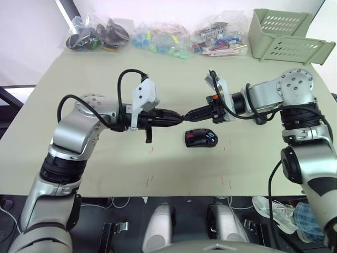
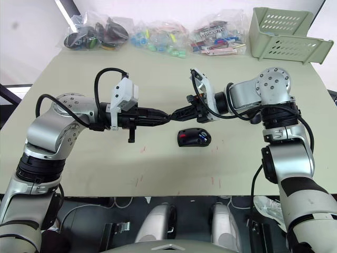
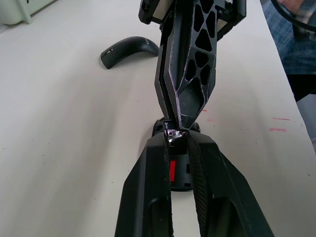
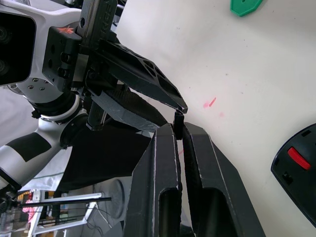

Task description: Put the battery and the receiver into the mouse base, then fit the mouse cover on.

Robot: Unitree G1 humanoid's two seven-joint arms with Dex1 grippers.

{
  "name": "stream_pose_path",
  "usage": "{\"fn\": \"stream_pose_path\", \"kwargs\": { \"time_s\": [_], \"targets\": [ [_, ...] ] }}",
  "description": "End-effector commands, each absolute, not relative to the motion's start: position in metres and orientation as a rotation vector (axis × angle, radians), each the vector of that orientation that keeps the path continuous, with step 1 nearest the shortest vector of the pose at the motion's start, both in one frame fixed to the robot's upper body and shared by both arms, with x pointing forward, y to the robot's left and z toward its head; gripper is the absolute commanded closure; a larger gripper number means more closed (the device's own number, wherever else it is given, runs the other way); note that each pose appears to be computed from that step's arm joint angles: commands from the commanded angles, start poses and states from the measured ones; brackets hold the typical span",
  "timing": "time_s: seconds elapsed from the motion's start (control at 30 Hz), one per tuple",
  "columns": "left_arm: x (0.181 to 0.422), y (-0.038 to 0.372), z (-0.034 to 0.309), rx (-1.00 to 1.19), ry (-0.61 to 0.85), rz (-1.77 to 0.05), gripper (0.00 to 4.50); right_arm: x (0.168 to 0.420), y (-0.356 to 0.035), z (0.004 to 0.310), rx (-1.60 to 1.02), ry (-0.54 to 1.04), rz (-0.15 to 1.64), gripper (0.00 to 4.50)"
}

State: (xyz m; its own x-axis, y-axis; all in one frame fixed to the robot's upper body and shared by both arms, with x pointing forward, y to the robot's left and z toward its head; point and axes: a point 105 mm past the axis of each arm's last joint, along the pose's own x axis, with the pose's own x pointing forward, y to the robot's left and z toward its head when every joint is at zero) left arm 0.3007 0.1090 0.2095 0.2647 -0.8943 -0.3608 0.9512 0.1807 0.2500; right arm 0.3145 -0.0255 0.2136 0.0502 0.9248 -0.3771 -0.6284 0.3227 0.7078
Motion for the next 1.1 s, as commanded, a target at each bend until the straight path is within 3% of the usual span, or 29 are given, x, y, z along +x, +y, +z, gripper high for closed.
{"fn": "stream_pose_path", "kwargs": {
  "time_s": [0.03,0.3,0.37,0.63,1.1],
  "targets": [
    [0.296,0.107,0.216,0.501,0.102,-1.33,4.45,0.31,-0.023,0.224,0.395,0.886,1.271,4.43],
    [0.292,0.108,0.212,0.485,0.135,-1.35,4.45,0.309,-0.023,0.222,0.387,0.889,1.27,4.43],
    [0.29,0.11,0.21,0.457,0.164,-1.36,3.44,0.309,-0.026,0.222,0.377,0.884,1.259,4.5],
    [0.288,0.121,0.196,0.397,0.252,-1.341,0.12,0.305,-0.058,0.215,0.264,0.839,1.178,4.5],
    [0.316,0.077,0.149,0.498,0.284,-1.335,0.05,0.305,-0.094,0.217,-0.29,0.729,0.997,4.5]
  ]
}}
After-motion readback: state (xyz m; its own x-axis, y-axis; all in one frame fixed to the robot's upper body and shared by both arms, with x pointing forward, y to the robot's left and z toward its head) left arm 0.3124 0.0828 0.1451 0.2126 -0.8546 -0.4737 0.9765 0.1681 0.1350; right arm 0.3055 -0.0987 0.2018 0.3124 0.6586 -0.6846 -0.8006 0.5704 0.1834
